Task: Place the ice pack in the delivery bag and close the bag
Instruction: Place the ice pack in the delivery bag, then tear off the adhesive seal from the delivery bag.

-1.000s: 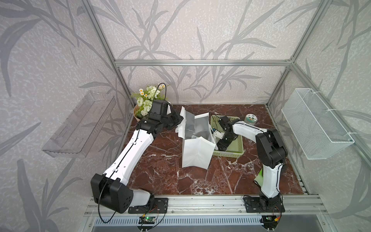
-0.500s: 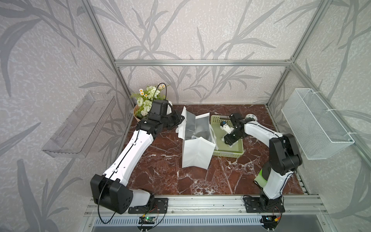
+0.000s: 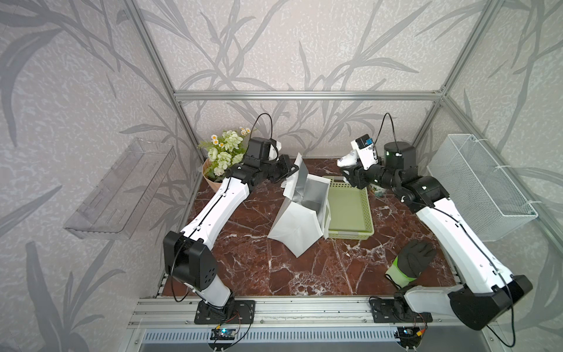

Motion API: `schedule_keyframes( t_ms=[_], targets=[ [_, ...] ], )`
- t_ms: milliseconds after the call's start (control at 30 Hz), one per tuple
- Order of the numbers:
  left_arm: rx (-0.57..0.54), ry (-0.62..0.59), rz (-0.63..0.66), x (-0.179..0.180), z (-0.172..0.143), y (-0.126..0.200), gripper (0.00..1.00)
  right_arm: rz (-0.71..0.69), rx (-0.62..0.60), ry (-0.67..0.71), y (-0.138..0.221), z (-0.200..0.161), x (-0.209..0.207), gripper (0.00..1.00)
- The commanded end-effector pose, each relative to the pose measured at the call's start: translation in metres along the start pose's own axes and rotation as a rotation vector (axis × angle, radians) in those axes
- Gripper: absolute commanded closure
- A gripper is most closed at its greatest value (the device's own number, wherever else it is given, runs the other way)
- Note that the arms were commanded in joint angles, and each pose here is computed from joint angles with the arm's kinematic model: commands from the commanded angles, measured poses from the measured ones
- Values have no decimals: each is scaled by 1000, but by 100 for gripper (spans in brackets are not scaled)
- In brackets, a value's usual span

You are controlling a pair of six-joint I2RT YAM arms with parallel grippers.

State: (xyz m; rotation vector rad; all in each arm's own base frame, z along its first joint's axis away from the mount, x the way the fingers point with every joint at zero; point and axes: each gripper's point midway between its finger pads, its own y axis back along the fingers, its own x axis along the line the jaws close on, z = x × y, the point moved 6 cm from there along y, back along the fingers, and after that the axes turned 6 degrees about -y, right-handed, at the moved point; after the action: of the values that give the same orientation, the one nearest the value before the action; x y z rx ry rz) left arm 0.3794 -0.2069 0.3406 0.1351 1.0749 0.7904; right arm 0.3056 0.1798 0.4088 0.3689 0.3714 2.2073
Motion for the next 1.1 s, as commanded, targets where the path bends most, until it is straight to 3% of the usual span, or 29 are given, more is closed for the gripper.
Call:
schedule_keyframes(
  t_ms=[0,233,300,500,567,700,833,1067],
  targets=[
    [-20,-62,-77,-22,10,2,100,64,-33,29,-21,11,28,69],
    [-23,-79,-25,-15,9,5,100,145,58,50,-75,-10,61,62],
    [-22,-76,-10,-12,8,6,100,130,87,48,-84,-18,60,52],
    [-35,-59,55,1,9,16,100,77,111,79,-69,-11,55,1],
    [-42,-62,81,8,10,24,98,31,107,101,-55,-4,50,1],
    [-45,-50,90,19,13,41,79,-30,143,69,-33,-3,28,1],
    [-37,-51,106,23,14,58,53,-71,224,29,-31,-17,11,1],
    [-40,-156,279,20,10,107,26,-60,289,-3,-48,-36,8,1]
  ],
)
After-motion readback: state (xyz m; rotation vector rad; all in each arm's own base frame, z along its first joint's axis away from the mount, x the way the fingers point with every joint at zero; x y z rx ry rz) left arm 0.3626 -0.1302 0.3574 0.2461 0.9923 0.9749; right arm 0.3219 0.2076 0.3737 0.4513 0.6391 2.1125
